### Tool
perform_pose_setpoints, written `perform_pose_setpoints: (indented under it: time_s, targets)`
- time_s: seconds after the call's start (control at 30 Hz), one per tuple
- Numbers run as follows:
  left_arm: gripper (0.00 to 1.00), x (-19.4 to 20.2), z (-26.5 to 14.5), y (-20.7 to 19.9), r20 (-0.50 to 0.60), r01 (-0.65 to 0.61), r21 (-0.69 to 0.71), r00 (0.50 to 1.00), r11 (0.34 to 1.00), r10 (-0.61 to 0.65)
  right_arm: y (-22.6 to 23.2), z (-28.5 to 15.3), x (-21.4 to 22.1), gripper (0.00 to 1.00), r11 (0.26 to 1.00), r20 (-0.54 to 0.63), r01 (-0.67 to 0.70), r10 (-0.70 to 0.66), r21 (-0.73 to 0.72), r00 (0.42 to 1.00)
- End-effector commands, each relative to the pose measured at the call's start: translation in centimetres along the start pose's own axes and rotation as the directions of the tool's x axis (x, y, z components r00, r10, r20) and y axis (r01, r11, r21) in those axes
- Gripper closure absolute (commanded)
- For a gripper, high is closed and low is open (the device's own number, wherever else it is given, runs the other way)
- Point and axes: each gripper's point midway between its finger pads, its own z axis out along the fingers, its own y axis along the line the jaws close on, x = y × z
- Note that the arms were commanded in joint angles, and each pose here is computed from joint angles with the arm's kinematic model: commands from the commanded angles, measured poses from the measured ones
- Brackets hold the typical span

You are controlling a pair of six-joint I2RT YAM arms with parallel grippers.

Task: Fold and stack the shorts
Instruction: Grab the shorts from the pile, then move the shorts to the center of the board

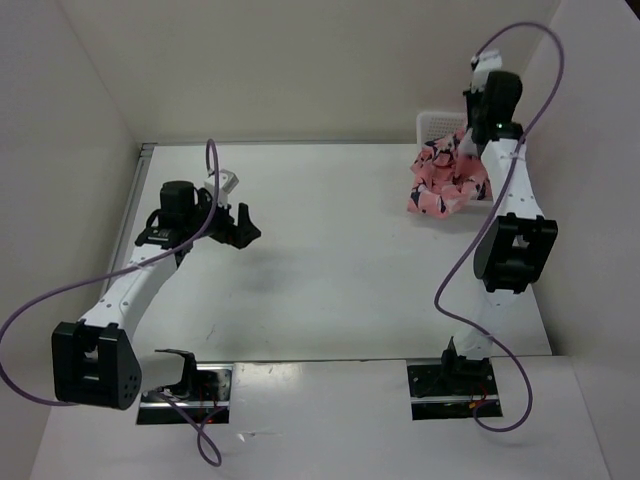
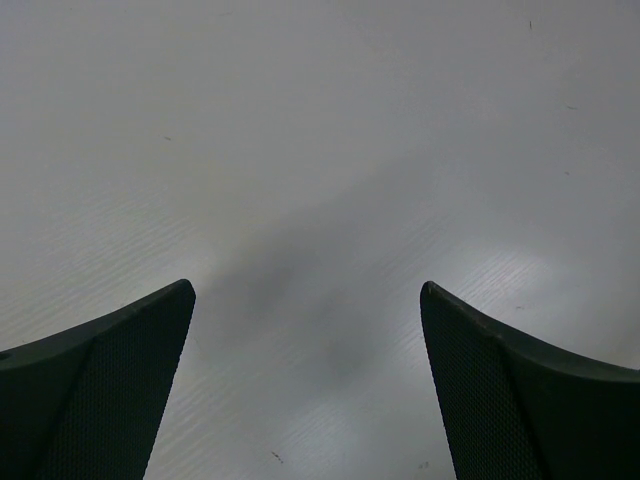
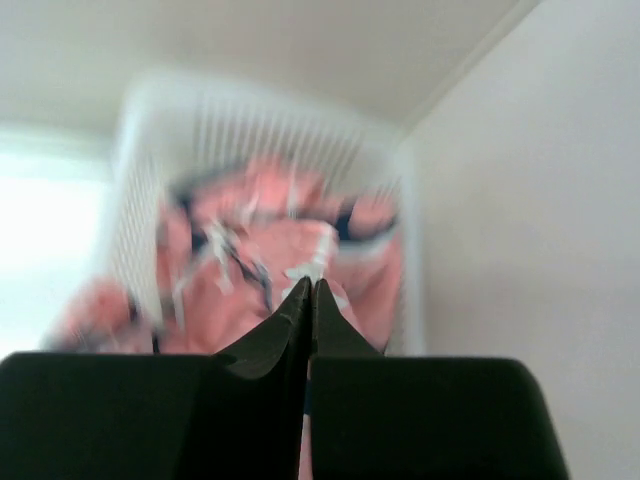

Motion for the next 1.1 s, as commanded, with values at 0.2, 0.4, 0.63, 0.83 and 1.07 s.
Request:
perform_pose_setpoints:
  time_s: [0.2,0.4,0.63,0.83,1.07]
  targets:
    - [0.0,-4.6,-3.0,0.6,0.193,-0.102,-0.128,0.973,0.987,0.126,-6.1,-27.4,-32.3,1.0,0.949,0.773,-0.307,0.25,-0.076,0.583]
    - [0.0,-7.2,-7.2,3.7,0.317,-0.087,-0.282,0.932,0.955,0.178,3.0,-39.6,-38.4,1.0,0.823,0.752,-0.254,0.568,-0.508,0.334]
    - [0.0,-8.7,-11.2,5.8,0.377,-0.054,-0.39,0.901,0.919,0.213,14.1,-42.3,-40.1,1.0,0.53,0.466,-0.199,0.835,-0.825,0.293]
    - [0.0,-8.8,-13.5,7.5,0.387,-0.01,-0.461,0.898,0.887,0.211,19.9,-39.9,-39.2,1.0,0.378,0.275,-0.308,0.904,-0.873,0.328]
    - [0.0,-9.8,-13.5,9.2,0.388,0.002,-0.475,0.898,0.88,0.208,20.8,-30.7,-32.4,1.0,0.53,0.248,-0.614,0.837,-0.585,0.487]
